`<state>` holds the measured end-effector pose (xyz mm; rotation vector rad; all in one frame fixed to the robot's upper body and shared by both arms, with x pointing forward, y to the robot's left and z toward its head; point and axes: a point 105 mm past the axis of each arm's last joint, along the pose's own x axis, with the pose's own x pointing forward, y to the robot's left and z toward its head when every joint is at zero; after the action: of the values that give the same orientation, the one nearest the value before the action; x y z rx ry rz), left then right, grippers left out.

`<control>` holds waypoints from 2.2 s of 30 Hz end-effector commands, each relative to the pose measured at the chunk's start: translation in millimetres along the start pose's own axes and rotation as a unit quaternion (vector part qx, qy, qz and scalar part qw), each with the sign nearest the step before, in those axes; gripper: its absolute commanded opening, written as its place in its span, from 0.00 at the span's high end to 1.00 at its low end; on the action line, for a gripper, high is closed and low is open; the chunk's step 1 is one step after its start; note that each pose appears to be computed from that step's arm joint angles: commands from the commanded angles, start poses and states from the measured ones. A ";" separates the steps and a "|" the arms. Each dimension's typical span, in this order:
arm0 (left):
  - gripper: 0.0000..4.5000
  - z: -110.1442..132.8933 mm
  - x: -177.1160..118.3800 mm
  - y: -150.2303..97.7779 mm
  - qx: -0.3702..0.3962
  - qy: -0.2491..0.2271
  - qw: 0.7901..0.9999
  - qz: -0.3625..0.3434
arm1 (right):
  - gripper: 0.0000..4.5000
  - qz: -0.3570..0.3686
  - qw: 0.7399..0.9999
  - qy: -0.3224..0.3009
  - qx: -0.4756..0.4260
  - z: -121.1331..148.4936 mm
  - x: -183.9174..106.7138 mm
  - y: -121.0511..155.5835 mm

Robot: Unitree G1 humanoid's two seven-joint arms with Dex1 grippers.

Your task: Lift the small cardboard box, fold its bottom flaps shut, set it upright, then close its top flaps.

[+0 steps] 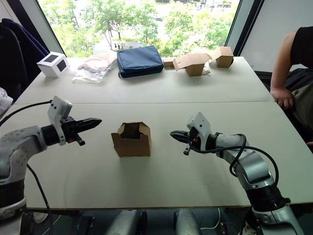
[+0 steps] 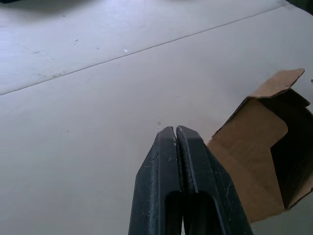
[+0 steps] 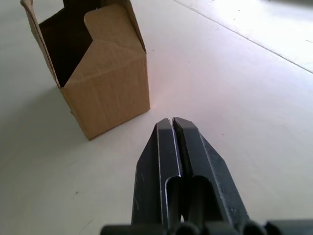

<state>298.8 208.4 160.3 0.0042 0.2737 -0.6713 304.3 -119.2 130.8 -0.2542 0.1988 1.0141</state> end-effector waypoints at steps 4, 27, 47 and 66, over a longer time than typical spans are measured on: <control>0.99 -29.3 1.9 -10.0 -0.009 -0.009 1.000 0.014 | 1.00 0.013 0.998 0.015 -0.062 0.8 21.7 9.1; 0.99 -69.3 51.1 -53.5 0.022 0.041 0.995 -0.087 | 1.00 0.054 0.994 0.045 -0.087 -23.2 49.0 35.2; 0.99 -37.0 26.5 -12.2 0.060 0.045 0.996 -0.051 | 1.00 0.038 0.987 0.099 -0.124 -27.0 8.3 17.7; 0.99 0.6 41.4 -57.3 0.054 0.035 0.978 -0.199 | 1.00 0.086 0.993 -0.049 -0.060 54.0 25.2 21.7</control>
<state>292.0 140.3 149.3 0.0611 0.3415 -1.0800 301.6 -80.9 158.9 -0.2764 0.1360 1.1883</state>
